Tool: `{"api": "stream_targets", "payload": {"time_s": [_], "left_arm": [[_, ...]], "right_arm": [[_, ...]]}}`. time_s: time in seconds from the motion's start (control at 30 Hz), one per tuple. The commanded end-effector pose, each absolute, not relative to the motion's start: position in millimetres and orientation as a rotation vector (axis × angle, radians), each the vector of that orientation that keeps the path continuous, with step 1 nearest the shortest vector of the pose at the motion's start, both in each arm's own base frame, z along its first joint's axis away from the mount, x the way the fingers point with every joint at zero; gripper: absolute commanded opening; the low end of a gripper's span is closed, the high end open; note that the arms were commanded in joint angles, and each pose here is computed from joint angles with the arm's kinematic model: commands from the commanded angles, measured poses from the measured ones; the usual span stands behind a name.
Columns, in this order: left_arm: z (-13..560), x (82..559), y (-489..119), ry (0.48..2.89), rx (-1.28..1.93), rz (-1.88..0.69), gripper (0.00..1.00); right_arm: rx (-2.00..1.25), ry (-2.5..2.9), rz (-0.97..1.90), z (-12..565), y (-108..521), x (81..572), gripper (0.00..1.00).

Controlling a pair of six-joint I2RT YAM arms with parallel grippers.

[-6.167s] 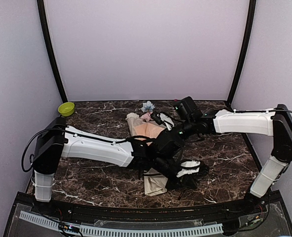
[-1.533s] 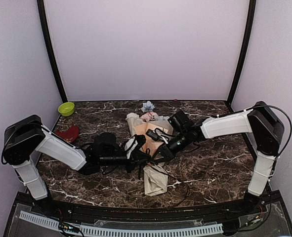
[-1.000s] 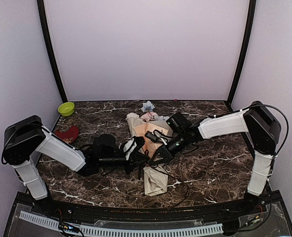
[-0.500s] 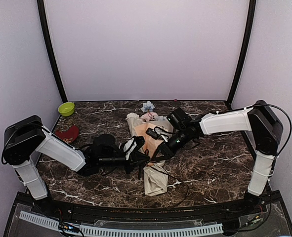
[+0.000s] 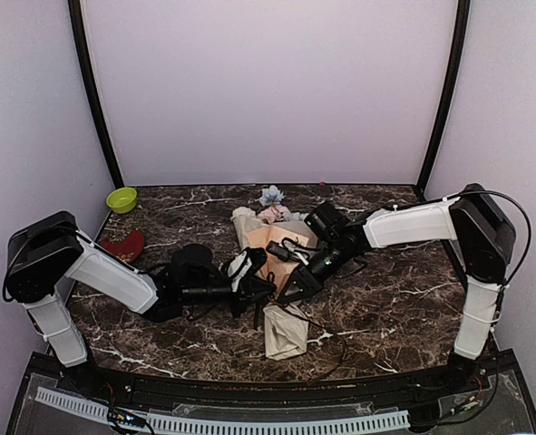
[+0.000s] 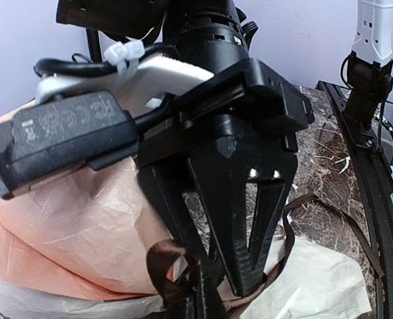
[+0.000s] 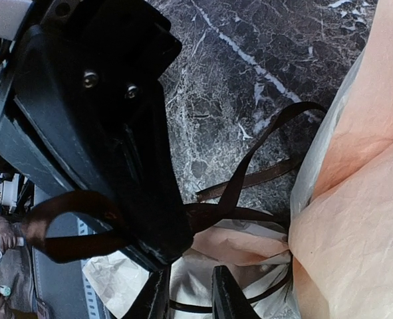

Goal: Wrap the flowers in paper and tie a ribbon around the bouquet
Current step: Cross the half-tied ribbon over the folded bouquet.

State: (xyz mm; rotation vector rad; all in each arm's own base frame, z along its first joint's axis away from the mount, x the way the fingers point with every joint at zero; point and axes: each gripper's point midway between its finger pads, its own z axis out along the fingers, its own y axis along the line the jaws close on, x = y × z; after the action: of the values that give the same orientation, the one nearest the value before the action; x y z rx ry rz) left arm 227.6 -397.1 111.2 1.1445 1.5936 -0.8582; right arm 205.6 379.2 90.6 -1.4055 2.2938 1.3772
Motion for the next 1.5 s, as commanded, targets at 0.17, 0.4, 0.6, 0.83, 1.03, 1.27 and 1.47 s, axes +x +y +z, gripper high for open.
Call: {"api": "stream_targets", "payload": {"time_s": [0.17, 0.4, 0.6, 0.83, 1.03, 1.27, 1.47], "left_arm": [[127, 229, -401, 1.554, 1.141, -0.871, 0.00], [129, 229, -400, 1.550, 1.140, -0.869, 0.00], [127, 231, -401, 1.550, 1.136, -0.855, 0.00], [126, 232, -404, 1.548, 1.130, -0.873, 0.00], [125, 231, -404, 1.549, 1.125, -0.882, 0.00], [125, 231, -403, 1.550, 1.124, -0.883, 0.00], [126, 232, -403, 1.548, 1.123, -0.883, 0.00]], "right_arm": [[-1.372, 2.291, 1.304, 88, 383, 219, 0.17], [-1.374, 2.298, 1.289, 83, 385, 222, 0.18], [-1.457, 2.204, 1.473, 96, 391, 201, 0.23], [-1.441, 2.210, 1.497, 91, 393, 199, 0.25], [-1.390, 2.228, 1.481, 87, 397, 206, 0.23], [-1.404, 2.222, 1.490, 88, 401, 201, 0.25], [-1.379, 2.232, 1.476, 86, 403, 204, 0.21]]}}
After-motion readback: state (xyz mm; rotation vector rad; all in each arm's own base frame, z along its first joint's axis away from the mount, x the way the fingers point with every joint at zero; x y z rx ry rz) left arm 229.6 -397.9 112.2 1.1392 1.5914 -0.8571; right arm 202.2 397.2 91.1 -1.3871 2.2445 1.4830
